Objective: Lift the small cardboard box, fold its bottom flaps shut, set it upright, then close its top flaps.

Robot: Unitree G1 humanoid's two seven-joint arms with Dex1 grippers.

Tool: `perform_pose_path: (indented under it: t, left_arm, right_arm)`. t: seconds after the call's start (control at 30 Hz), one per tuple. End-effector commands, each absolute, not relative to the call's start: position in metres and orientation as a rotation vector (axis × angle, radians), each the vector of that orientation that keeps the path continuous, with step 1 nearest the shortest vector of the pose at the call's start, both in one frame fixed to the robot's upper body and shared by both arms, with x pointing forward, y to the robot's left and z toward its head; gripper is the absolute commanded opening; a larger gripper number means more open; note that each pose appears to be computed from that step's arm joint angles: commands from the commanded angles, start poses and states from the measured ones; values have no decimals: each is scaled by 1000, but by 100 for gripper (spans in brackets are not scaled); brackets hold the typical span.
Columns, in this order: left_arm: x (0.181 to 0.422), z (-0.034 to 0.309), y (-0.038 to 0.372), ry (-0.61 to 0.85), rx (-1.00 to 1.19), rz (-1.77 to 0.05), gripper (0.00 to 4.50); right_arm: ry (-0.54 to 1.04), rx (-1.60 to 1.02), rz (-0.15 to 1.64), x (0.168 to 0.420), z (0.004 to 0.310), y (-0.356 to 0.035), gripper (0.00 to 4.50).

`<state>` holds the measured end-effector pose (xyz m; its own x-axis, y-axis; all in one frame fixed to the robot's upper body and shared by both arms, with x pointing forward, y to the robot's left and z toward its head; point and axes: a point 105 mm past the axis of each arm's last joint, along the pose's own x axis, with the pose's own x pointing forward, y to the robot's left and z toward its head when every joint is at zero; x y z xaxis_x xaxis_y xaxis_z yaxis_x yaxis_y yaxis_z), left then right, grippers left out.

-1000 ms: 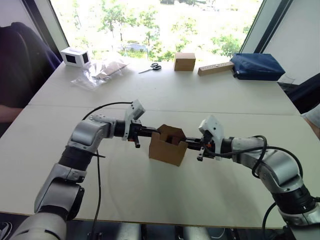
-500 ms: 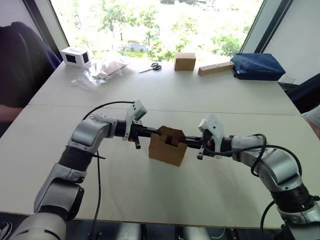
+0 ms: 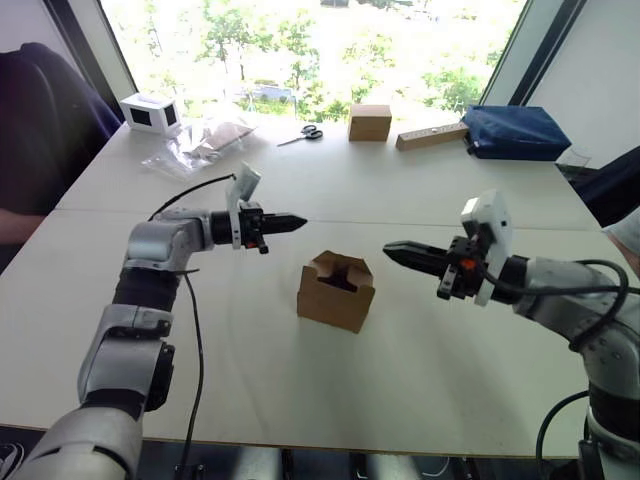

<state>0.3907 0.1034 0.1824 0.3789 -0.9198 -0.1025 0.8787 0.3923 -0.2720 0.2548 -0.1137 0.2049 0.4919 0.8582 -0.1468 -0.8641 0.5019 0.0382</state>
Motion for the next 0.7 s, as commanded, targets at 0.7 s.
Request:
perform_pose_path:
  t: [0.7]
  left_arm:
    - [382, 122, 76, 440, -105, -1337, 0]
  right_arm:
    - [215, -423, 1089, 242, 168, -63, 9]
